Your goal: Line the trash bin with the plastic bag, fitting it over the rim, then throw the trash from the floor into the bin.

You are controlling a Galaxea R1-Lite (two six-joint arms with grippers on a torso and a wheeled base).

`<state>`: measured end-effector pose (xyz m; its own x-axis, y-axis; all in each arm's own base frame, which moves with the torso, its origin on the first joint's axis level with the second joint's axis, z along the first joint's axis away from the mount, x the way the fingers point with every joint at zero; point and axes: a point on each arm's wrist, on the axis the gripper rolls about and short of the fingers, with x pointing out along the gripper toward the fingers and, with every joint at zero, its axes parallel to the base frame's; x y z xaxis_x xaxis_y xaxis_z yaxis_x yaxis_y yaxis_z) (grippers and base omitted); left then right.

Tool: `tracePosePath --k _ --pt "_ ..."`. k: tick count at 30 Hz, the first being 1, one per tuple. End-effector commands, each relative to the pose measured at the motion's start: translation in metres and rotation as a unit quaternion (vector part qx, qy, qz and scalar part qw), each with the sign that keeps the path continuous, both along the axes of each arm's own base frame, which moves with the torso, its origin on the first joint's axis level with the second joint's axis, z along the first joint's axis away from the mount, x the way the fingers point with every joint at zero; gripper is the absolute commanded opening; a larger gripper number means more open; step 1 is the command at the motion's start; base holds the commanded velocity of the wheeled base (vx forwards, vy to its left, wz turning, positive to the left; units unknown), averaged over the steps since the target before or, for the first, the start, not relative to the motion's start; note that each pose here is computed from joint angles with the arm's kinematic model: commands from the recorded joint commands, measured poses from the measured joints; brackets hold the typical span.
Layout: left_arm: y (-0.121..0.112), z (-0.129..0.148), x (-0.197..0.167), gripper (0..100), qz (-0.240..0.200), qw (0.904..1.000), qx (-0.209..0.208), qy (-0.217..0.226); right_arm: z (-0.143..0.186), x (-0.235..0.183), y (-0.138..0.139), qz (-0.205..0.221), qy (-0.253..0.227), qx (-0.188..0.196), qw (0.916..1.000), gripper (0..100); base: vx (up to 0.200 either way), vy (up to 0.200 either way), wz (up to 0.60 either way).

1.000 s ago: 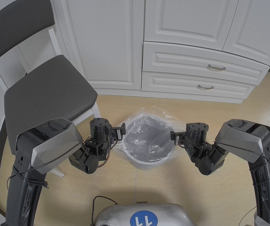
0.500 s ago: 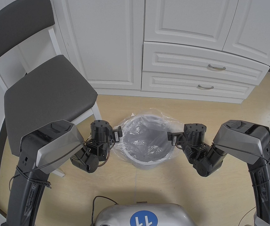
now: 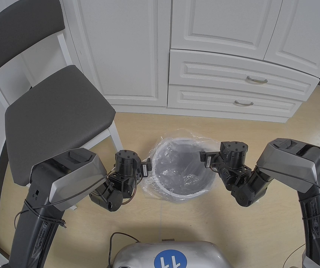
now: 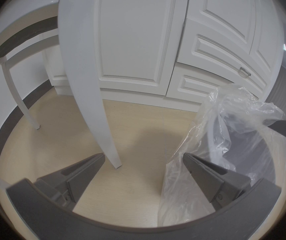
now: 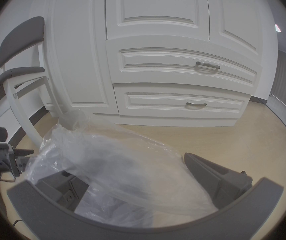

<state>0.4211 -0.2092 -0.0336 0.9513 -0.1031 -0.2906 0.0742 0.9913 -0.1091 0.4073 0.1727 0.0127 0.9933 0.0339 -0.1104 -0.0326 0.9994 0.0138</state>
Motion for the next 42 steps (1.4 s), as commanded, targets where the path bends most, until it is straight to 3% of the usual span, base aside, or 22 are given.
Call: tracePosePath --k 1,6,15,22,29,35,42 --pt "0.003 0.003 0.0 100 0.003 1.0 -0.001 -0.002 0.004 0.001 -0.001 -0.001 -0.005 0.003 1.0 100 0.0 0.0 0.0" --pt "0.01 0.015 0.006 100 0.013 0.9998 -0.006 -0.014 0.003 0.012 -0.003 -0.006 -0.016 0.029 0.9994 100 0.0 0.0 0.0" --pt "0.011 0.011 0.011 100 0.016 0.9997 -0.009 -0.018 -0.015 0.044 -0.006 -0.024 -0.036 0.089 0.9951 100 0.0 0.0 0.0" --pt "0.013 0.006 0.02 100 0.023 0.9994 -0.012 -0.024 -0.029 0.058 -0.007 -0.03 -0.044 0.107 0.9928 100 0.0 0.0 0.0" --pt "0.017 0.002 0.029 100 0.044 0.9984 -0.012 -0.034 -0.038 0.064 -0.011 -0.035 -0.021 0.13 0.9907 100 0.0 0.0 0.0" --pt "0.017 0.001 0.029 100 0.044 0.9984 -0.011 -0.032 -0.035 0.065 -0.015 -0.035 -0.014 0.134 0.9903 100 0.0 0.0 0.0" --pt "0.018 0.005 0.027 100 0.045 0.9984 -0.015 -0.032 0.0 0.052 -0.015 -0.024 -0.027 0.14 0.9896 100 0.0 0.0 0.0"
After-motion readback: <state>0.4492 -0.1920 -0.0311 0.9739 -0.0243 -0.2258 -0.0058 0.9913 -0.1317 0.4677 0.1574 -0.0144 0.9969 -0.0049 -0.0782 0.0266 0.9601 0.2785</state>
